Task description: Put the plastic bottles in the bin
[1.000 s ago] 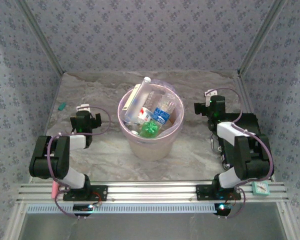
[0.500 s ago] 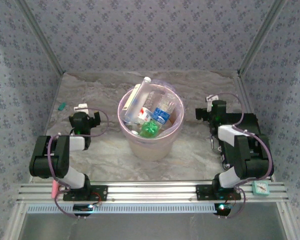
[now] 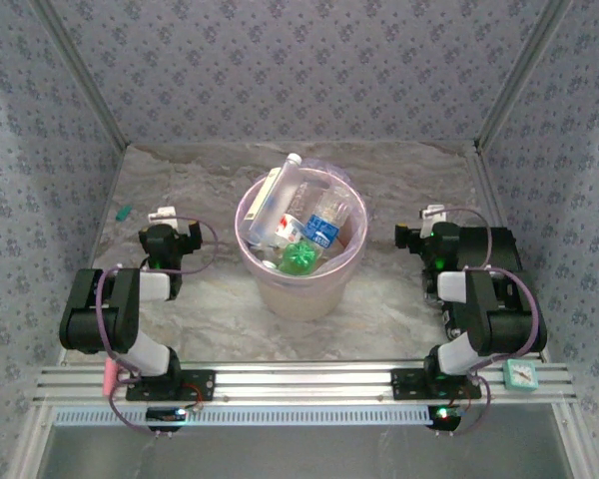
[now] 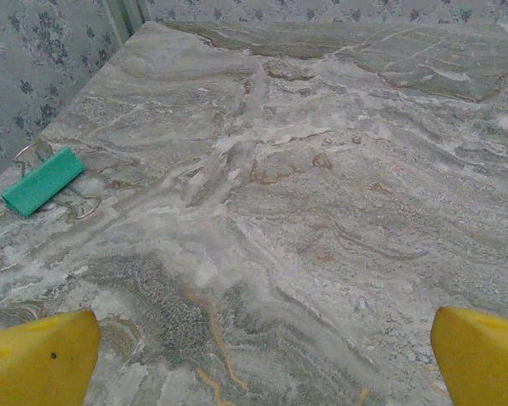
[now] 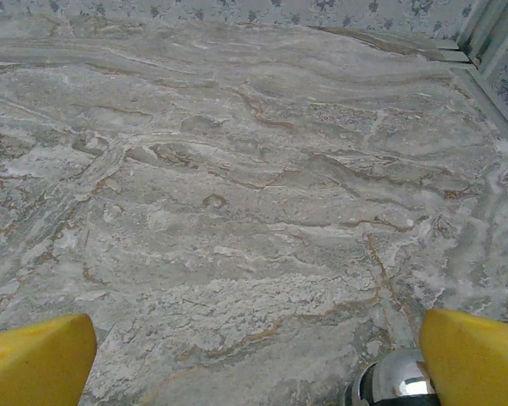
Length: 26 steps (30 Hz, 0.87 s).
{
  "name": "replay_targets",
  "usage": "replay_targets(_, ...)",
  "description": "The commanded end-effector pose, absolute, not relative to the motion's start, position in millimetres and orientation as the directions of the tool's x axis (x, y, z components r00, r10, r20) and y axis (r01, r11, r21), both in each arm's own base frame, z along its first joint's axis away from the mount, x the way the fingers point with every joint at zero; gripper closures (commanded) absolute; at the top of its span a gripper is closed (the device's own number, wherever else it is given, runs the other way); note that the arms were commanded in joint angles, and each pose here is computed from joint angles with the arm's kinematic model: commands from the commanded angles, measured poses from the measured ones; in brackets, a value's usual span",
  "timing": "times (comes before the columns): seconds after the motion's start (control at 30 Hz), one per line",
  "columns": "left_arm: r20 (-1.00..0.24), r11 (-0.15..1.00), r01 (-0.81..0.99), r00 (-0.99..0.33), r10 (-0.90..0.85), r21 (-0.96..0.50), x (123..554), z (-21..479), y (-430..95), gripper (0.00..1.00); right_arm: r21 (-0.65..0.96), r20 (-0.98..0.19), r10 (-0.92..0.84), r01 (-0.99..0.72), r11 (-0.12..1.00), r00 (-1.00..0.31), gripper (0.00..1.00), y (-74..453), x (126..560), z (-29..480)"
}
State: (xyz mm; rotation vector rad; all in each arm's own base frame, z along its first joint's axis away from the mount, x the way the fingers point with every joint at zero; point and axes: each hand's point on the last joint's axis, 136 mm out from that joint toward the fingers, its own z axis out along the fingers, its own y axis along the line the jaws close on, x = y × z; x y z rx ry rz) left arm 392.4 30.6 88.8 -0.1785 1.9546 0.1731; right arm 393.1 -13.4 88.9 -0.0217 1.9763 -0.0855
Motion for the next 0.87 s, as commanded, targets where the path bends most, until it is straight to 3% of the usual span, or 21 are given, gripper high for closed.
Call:
replay_targets(0.0,-0.932,0.98,-0.199,-0.36,-0.046,0.029,393.7,90.8,30.4,0.0,-0.041,-0.913,-0.023,0.035,0.999,-0.407,0.0,-15.3,391.3,82.6)
replay_targets(0.83,-0.932,0.98,-0.199,-0.359,-0.046,0.028,393.6,90.9,30.4,0.0,-0.039,-0.913,-0.021,0.036,0.999,-0.408,0.0,-15.9,392.0,82.8)
